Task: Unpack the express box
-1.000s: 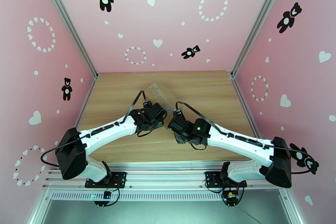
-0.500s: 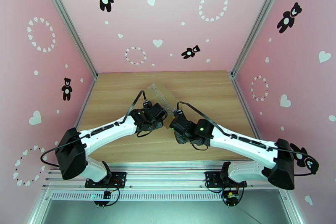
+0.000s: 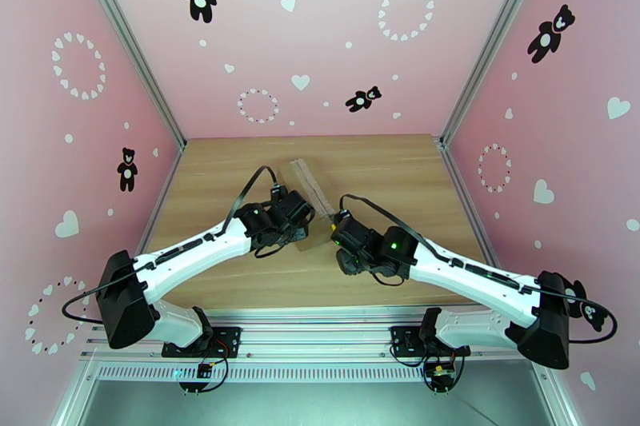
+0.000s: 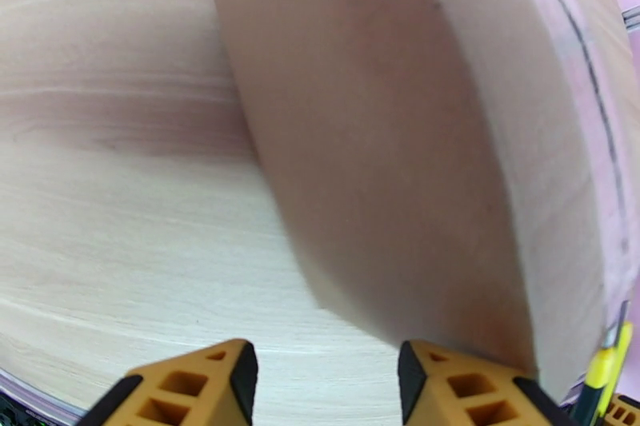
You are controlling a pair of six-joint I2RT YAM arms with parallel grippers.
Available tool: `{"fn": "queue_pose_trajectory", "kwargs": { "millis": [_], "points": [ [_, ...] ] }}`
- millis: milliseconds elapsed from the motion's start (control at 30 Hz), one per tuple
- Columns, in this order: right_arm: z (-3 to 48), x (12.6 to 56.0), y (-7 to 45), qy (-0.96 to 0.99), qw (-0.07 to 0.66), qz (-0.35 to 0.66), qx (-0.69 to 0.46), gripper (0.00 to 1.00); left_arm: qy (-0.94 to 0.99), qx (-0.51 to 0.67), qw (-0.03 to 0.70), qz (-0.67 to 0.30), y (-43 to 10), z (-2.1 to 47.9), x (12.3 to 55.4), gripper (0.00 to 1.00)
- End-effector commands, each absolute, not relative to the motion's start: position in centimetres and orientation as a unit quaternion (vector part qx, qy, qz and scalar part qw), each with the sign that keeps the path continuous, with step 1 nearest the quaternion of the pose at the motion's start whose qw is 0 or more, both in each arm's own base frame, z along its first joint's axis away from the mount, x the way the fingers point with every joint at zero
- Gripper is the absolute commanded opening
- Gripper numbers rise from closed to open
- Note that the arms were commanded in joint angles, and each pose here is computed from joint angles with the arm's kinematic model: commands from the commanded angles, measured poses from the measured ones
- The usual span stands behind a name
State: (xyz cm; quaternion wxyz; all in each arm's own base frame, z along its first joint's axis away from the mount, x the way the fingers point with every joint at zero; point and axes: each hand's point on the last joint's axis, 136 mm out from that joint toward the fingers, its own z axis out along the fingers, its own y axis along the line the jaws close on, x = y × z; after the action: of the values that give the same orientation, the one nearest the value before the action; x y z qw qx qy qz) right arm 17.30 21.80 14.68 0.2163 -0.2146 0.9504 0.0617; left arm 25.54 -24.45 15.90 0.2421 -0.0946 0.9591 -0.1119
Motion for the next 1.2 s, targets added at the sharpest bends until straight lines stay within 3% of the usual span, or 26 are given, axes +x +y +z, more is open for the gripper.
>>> {"fn": "queue_pose_trajectory", "kwargs": {
  "millis": [0,367,600,1167],
  "points": [
    [15.6,17.1,23.2,0.939,0.222,0.08,-0.252,0.0,0.947,-0.092,0.269,-0.15,-25.2,18.4,26.1,0.54],
    [16.6,17.0,23.8,0.935,0.234,0.109,-0.245,0.0,0.947,-0.097,0.28,-0.125,-23.0,18.7,25.6,0.54],
    [16.9,17.0,23.7,0.934,0.235,0.114,-0.243,0.0,0.945,-0.081,0.29,-0.132,-24.3,19.8,27.7,0.55],
    [16.6,17.9,21.1,0.943,0.238,0.047,-0.228,0.0,0.95,-0.091,0.274,-0.118,-24.3,16.6,29.7,0.54]
  ]
}}
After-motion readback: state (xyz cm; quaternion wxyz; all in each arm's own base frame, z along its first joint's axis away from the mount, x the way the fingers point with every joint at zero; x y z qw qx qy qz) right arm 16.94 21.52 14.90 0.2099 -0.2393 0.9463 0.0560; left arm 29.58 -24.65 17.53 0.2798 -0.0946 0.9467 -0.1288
